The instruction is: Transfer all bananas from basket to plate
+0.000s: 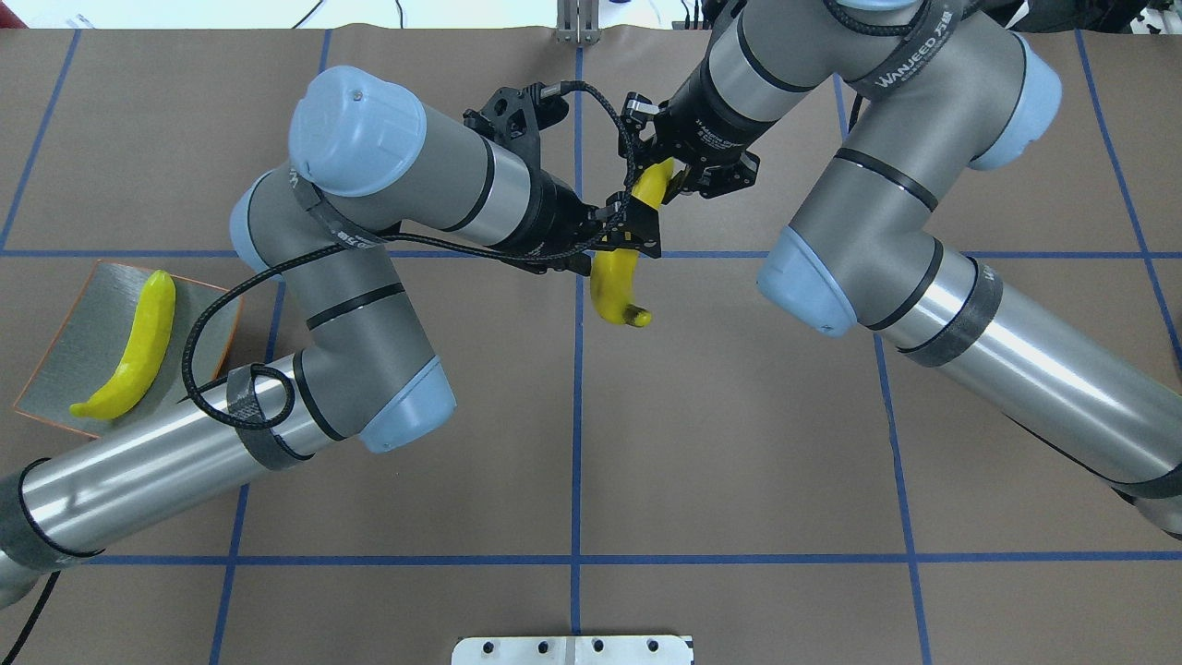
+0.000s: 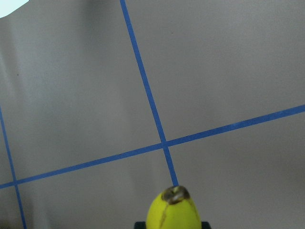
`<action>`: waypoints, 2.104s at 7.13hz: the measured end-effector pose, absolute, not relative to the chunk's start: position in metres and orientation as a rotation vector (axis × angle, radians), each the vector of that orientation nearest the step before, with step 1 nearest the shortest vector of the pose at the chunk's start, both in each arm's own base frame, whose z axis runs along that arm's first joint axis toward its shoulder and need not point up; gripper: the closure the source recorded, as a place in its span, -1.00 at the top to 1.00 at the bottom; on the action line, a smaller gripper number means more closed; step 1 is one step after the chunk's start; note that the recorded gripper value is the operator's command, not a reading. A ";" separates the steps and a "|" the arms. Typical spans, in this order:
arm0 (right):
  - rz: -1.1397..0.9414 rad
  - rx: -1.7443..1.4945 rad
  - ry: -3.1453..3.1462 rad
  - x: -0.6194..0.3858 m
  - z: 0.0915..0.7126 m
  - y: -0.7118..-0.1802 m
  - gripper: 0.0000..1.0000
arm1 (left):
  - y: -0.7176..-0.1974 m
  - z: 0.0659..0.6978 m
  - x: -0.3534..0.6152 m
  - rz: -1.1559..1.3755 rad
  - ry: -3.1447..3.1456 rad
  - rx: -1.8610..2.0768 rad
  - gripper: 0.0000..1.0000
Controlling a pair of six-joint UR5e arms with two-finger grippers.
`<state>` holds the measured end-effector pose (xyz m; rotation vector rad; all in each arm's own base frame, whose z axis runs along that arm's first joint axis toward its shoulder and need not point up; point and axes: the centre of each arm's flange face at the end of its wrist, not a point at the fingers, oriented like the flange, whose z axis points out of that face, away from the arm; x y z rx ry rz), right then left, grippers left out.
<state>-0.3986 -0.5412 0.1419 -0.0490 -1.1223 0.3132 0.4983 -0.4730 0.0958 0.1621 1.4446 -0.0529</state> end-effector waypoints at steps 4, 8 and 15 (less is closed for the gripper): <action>0.308 -0.036 -1.136 -0.394 0.136 -0.538 0.98 | -0.476 0.100 0.503 -0.061 1.433 0.153 -1.00; 0.308 -0.025 -1.145 -0.388 0.136 -0.536 1.00 | -0.479 0.103 0.502 -0.066 1.427 0.152 -1.00; 0.518 -0.037 -1.111 -0.296 0.181 -0.588 0.99 | -0.453 0.217 0.406 -0.232 1.353 0.071 -1.00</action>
